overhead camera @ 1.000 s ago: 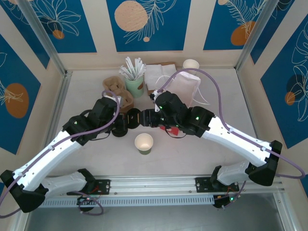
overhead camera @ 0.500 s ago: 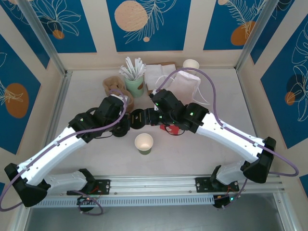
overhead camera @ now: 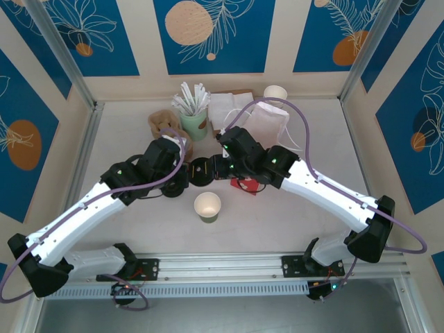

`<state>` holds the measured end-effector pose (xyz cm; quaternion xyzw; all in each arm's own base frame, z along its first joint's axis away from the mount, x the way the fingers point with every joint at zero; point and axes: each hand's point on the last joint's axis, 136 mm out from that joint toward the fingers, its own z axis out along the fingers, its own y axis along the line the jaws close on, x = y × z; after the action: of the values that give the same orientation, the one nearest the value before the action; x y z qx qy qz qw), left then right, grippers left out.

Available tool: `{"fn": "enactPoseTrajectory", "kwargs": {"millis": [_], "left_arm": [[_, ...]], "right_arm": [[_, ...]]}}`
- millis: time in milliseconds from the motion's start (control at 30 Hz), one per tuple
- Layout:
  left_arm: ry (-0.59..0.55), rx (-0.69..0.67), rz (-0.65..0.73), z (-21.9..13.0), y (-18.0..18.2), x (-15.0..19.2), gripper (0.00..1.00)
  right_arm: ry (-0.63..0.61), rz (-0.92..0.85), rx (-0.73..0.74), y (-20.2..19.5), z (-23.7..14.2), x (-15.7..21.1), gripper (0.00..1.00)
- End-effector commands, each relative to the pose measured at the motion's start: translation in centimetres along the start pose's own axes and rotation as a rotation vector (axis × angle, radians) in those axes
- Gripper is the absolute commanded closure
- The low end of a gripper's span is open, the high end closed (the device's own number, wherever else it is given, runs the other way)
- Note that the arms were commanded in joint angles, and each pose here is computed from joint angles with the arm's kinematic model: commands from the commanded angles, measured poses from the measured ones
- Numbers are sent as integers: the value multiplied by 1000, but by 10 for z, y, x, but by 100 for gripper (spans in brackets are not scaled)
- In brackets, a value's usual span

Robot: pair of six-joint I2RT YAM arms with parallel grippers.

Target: Pack the takeout coffee

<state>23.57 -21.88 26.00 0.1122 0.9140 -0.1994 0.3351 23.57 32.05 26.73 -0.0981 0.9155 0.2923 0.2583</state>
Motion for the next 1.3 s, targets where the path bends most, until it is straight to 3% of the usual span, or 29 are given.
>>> {"fn": "enactPoseTrajectory", "kwargs": {"millis": [0, 200, 333, 500, 767, 1033, 1267], "left_arm": [[-58, 53, 17, -12, -15, -17, 94], [-62, 134, 31, -21, -30, -21, 90], [-93, 180, 69, -35, -38, -28, 66], [-187, 198, 177, -59, -39, -39, 53], [-386, 343, 513, -99, -59, -40, 23], [-461, 564, 921, -113, -89, 1, 23], [-452, 600, 1059, -97, -95, 18, 24]], "right_arm": [[17, 8, -24, 4, -3, -1, 82], [23, 41, -17, -5, -2, -1, 95], [33, 62, -21, -11, -3, 0, 98], [77, 75, -30, -15, -6, 5, 100], [206, 93, -85, -10, -22, 23, 100], [319, 162, -135, -15, -44, 38, 100], [370, 223, -138, -31, -56, 42, 100]]}}
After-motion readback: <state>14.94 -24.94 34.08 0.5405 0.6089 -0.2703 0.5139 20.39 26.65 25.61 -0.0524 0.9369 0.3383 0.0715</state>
